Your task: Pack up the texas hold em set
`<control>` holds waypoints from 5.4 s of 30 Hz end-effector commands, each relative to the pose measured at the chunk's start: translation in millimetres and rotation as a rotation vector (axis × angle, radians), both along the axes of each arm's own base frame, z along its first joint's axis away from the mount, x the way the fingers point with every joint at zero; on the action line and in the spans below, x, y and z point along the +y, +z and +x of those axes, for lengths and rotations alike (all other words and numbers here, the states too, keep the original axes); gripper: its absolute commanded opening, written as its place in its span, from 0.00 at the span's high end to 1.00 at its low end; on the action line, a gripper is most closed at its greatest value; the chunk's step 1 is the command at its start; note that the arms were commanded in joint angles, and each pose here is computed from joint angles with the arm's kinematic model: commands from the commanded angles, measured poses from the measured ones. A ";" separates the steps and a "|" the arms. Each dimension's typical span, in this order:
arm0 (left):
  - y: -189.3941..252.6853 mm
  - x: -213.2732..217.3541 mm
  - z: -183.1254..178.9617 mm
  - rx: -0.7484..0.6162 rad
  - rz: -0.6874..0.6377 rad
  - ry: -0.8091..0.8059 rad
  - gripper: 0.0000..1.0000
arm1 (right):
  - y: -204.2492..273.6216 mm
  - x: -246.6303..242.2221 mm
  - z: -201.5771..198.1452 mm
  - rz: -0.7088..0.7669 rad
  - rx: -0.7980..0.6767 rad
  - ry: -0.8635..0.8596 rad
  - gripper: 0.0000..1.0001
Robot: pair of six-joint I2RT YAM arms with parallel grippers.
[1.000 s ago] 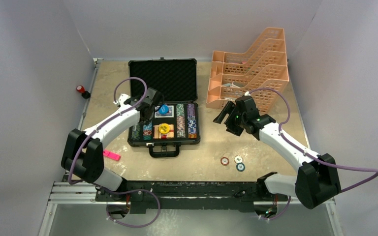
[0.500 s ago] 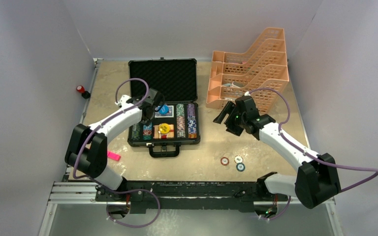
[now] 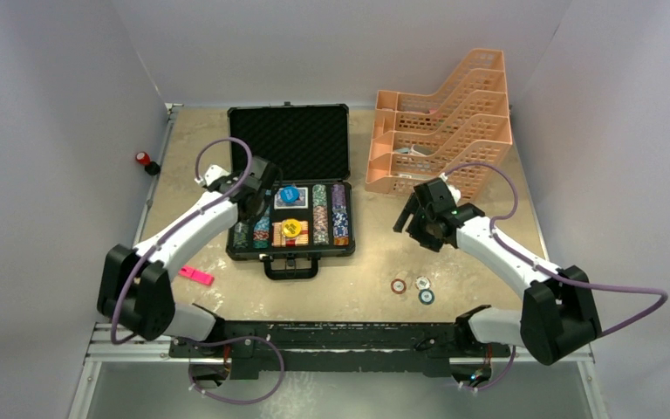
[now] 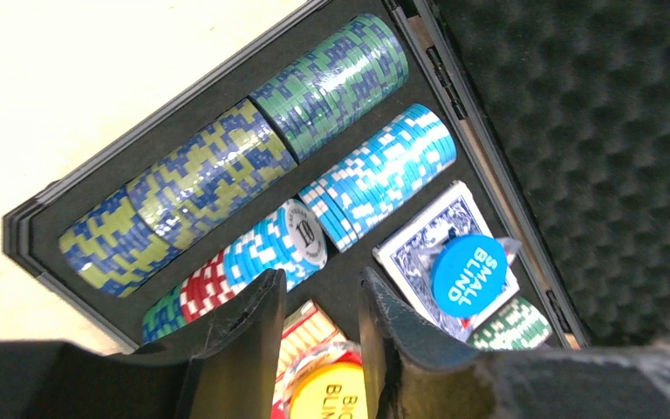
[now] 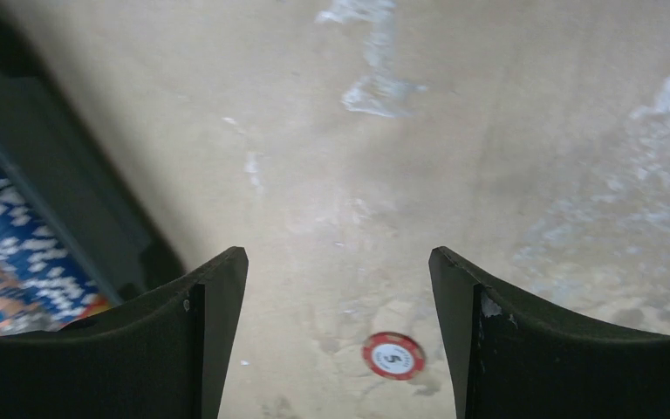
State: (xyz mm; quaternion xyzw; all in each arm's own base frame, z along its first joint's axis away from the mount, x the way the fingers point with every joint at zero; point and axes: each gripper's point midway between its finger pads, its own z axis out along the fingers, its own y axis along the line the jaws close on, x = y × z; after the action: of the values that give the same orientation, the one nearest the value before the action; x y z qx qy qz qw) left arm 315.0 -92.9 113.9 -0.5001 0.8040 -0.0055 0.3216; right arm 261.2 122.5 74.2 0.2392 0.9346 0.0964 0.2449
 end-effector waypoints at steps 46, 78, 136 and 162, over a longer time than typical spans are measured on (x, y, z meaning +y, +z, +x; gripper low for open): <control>73.4 -123.4 -8.8 -0.528 -0.167 -0.959 0.31 | -76.2 32.4 -100.5 -0.212 0.326 0.084 0.61; 49.5 -277.5 -70.9 -0.834 -0.483 -1.319 0.55 | 66.1 109.5 -9.7 0.420 -0.130 0.156 0.60; 9.9 -223.9 -76.2 -0.374 0.459 -2.159 1.00 | 43.6 46.2 14.6 0.363 -0.161 0.069 0.19; -3.3 -209.2 -39.7 -0.269 0.642 -2.021 1.00 | 37.9 45.2 15.1 0.347 -0.150 0.072 0.20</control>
State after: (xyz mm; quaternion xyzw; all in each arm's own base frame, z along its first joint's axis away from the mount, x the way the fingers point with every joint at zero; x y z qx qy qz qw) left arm 242.5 -299.3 91.4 0.5403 0.7663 -0.1588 0.3091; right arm 274.5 168.2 110.9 0.2439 0.8916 0.2805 0.2587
